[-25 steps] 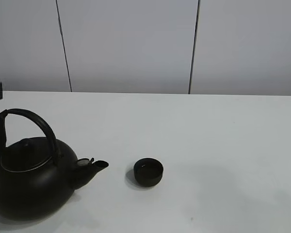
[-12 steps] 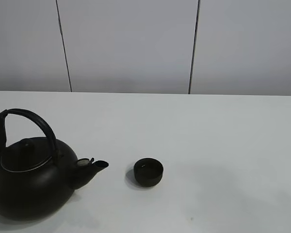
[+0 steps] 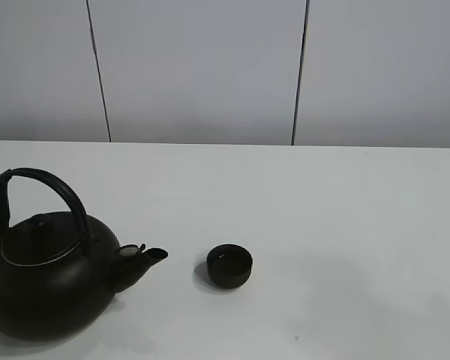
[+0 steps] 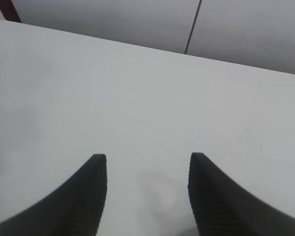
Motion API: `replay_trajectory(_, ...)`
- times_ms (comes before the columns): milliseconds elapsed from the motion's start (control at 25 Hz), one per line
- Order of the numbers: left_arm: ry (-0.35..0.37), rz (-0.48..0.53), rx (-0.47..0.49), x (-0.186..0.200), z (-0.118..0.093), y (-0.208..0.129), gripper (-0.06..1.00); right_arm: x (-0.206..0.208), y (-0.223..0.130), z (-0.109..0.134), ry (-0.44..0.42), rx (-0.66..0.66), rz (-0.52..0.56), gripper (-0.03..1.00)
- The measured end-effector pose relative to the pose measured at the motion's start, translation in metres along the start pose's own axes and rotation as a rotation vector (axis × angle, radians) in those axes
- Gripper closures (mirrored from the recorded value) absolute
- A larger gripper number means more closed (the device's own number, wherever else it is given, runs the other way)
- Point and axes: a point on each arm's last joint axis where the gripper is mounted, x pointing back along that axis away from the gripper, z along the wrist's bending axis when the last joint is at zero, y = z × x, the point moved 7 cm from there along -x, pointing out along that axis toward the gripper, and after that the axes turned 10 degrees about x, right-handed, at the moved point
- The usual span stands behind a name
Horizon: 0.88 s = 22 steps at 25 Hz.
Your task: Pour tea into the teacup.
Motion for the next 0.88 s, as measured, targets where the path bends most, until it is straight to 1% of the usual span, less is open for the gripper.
replay_trajectory(120,0.059,-0.05,0.0,0.018,0.024,0.013,0.57,0.0,0.0,0.0,0.0,0.0,0.0,0.41)
replay_trajectory(280,0.207,-0.059,0.009,0.03,0.074,0.019,0.57,0.0,0.0,0.0,0.0,0.0,-0.001,0.41)
replay_trajectory(360,0.262,-0.072,0.056,0.034,0.096,0.022,0.57,0.0,0.0,0.0,0.0,0.0,0.0,0.41)
replay_trajectory(480,0.298,-0.095,0.123,0.039,0.115,0.025,0.57,0.0,0.0,0.0,0.0,0.0,0.0,0.41)
replay_trajectory(560,0.313,-0.081,0.144,0.041,0.122,0.022,0.57,0.0,0.0,0.0,0.0,0.0,0.0,0.41)
replay_trajectory(680,0.311,-0.056,0.164,0.051,0.12,0.017,0.57,0.0,0.0,0.0,0.001,0.0,0.0,0.41)
replay_trajectory(760,0.297,-0.08,0.18,0.065,0.114,0.017,0.57,0.0,0.0,0.0,0.001,0.0,0.0,0.41)
replay_trajectory(880,0.279,-0.131,0.184,0.098,0.103,0.016,0.57,0.0,0.0,0.0,0.001,0.0,0.0,0.41)
